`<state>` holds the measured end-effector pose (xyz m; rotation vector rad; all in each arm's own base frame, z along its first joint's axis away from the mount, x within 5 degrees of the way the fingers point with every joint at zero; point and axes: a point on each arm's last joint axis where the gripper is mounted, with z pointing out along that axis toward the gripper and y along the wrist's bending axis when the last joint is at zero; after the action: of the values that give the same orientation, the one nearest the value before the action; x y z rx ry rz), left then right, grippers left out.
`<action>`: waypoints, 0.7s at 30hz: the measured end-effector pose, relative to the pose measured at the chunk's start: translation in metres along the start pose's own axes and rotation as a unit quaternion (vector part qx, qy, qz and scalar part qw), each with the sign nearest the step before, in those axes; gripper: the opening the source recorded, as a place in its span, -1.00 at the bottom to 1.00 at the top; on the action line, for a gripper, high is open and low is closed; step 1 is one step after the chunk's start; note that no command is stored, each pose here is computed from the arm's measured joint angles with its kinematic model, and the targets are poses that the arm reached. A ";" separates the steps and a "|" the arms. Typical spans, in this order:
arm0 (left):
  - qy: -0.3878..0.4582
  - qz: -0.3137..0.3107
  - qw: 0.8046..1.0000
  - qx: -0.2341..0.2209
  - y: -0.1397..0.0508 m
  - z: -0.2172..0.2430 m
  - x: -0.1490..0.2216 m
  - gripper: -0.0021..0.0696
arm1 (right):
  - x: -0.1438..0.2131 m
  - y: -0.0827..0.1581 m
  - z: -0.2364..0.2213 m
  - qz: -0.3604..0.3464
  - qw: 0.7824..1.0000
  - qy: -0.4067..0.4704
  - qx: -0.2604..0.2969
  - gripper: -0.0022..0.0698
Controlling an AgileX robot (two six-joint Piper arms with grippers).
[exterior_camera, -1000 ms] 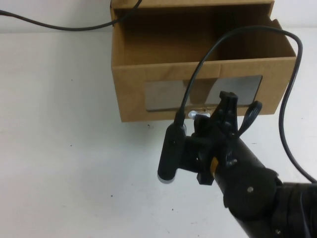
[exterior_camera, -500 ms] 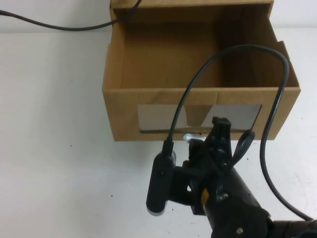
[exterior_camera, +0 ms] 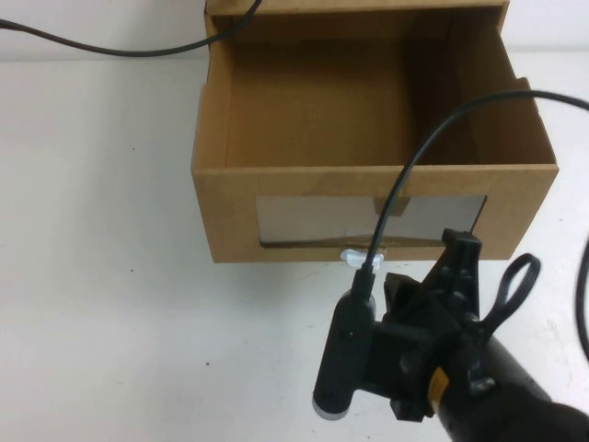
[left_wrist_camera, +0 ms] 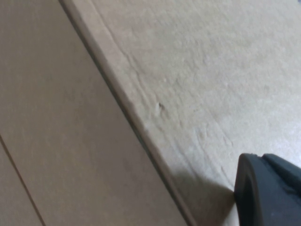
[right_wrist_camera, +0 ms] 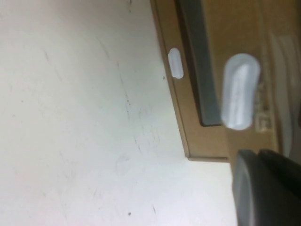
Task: Open the shoe box
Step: 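Pull the top drawer of the cardboard box fully open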
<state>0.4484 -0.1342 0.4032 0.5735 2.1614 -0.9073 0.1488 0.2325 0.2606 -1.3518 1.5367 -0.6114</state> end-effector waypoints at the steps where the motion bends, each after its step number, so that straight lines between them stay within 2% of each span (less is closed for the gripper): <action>1: -0.001 -0.001 1.000 0.002 0.000 0.000 0.000 -0.96 | 0.000 -0.002 -0.002 0.004 1.000 -0.002 0.000 -0.99; 14: -0.002 -0.010 1.000 0.004 0.000 0.000 0.000 -0.93 | 0.003 -0.011 -0.040 0.078 0.996 -0.016 -0.031 -0.99; 17: -0.004 -0.011 1.000 0.010 -0.001 -0.001 -0.001 -0.74 | 0.005 -0.013 -0.052 0.089 0.995 -0.016 -0.029 -0.99; 21: -0.008 -0.017 0.999 0.028 -0.005 -0.001 -0.002 -0.19 | 0.009 -0.025 -0.074 0.134 0.990 -0.039 -0.024 -0.96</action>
<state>0.4463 -0.1369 0.4067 0.5553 2.1424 -0.9917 0.0955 0.2009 0.3094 -1.1639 1.6428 -0.3517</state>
